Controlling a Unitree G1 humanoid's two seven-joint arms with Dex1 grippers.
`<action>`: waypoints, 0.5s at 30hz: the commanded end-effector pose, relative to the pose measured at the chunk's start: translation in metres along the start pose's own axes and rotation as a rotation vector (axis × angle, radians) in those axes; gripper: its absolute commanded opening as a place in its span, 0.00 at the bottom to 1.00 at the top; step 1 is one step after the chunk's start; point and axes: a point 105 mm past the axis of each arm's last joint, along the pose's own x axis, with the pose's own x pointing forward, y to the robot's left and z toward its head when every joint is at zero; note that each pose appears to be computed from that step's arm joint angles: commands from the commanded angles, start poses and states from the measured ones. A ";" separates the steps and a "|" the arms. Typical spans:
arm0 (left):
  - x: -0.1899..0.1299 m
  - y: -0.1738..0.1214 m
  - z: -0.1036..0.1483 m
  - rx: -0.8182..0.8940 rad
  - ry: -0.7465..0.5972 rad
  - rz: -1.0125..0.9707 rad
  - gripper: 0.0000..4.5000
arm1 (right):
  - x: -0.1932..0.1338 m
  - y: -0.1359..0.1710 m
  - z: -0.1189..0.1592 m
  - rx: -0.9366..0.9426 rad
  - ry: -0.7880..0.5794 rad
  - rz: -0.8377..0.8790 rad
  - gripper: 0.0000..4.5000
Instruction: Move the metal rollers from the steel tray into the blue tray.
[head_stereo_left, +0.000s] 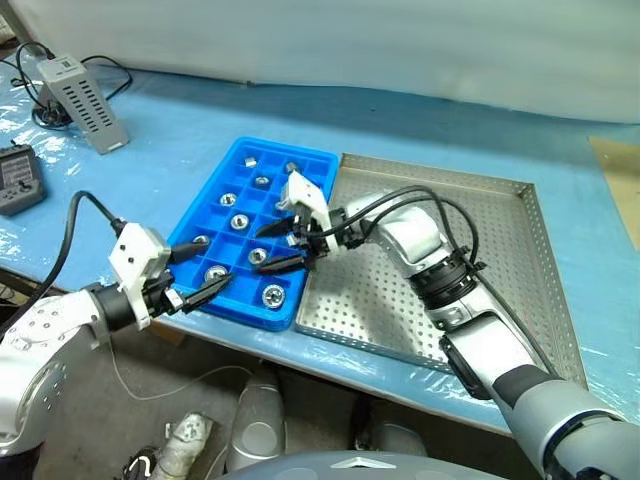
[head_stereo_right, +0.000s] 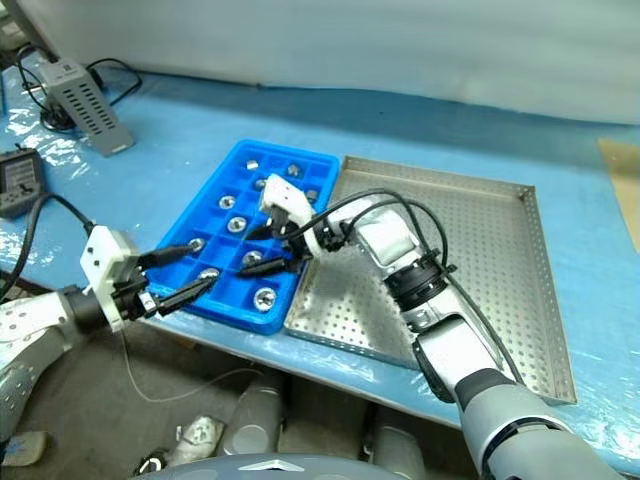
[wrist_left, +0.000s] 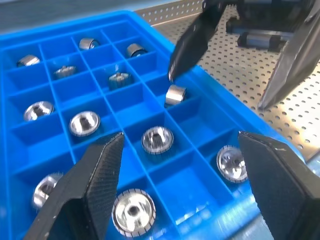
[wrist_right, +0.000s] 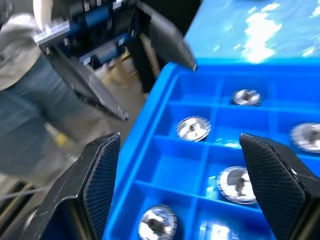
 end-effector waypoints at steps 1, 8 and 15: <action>0.016 0.015 0.009 0.056 -0.034 -0.010 0.85 | -0.032 -0.018 0.024 -0.063 -0.108 -0.183 0.88; 0.067 0.027 0.021 0.075 -0.110 -0.093 0.85 | -0.096 -0.049 0.004 0.050 -0.207 -0.602 0.88; 0.126 0.030 0.050 0.050 -0.243 -0.095 0.85 | -0.130 -0.065 -0.022 0.184 -0.277 -0.932 0.88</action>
